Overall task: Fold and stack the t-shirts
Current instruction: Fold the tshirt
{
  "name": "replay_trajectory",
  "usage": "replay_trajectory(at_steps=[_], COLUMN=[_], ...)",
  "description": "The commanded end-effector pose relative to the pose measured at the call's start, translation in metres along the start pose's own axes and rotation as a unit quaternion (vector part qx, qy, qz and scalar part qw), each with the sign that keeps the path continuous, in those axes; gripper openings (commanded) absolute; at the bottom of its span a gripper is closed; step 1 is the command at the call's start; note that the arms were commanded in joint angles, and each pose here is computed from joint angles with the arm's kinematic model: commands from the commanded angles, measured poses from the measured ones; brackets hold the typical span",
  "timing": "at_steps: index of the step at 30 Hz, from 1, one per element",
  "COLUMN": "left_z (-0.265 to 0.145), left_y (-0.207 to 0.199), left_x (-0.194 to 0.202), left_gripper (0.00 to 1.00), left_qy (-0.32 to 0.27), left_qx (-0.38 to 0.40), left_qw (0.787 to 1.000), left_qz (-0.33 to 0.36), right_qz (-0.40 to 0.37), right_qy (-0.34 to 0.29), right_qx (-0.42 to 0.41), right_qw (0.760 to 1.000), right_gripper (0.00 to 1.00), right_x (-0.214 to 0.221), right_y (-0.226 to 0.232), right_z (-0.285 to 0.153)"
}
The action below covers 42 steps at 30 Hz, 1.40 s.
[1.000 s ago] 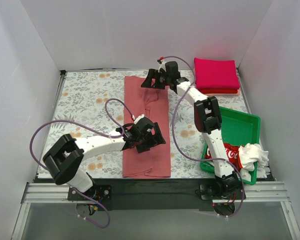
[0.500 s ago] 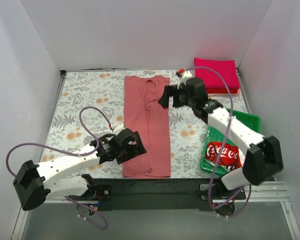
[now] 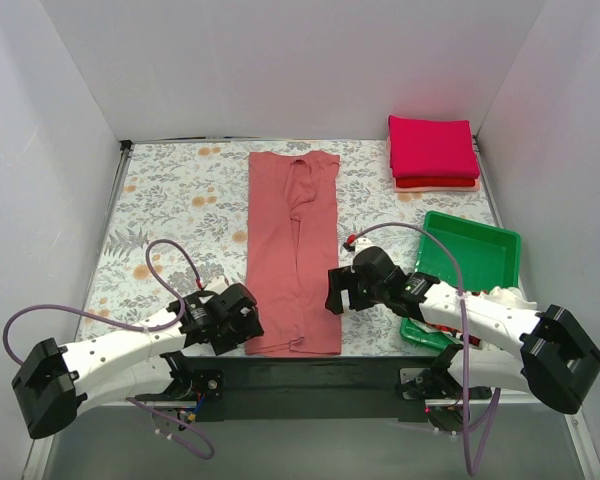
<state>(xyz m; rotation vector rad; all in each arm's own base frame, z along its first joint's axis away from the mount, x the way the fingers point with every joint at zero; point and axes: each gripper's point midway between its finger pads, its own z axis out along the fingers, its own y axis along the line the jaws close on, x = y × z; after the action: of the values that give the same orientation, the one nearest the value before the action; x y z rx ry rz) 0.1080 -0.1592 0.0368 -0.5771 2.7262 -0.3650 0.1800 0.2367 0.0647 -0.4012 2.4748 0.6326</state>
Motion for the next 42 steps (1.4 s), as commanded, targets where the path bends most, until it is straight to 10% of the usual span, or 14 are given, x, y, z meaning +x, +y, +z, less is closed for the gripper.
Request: replay_trajectory(at_steps=[1,17,34,42], left_z=[0.006,0.007,0.006,0.006], left_y=[0.002,0.016,0.015,0.022], left_x=[0.009,0.029,0.033,0.03], left_gripper=[0.67,0.01,0.0,0.0], left_qy=[0.022,0.068,0.076,0.065], left_qx=[-0.003,-0.009,0.003,-0.009], left_qw=[1.0,0.998,0.997,0.998], left_qz=[0.005,0.001,-0.002,-0.015], right_qz=[0.016,0.02,-0.094,-0.082], right_qy=[-0.012,0.045,0.118,0.127], right_qx=[-0.006,-0.002,0.015,0.024], right_qw=[1.0,0.999,0.988,0.988], right_gripper=[0.93,0.91,0.81,0.35], right_x=[0.001,0.041,0.098,0.106], right_y=[0.012,0.013,0.047,0.041], right_z=[-0.006,-0.01,-0.012,-0.017])
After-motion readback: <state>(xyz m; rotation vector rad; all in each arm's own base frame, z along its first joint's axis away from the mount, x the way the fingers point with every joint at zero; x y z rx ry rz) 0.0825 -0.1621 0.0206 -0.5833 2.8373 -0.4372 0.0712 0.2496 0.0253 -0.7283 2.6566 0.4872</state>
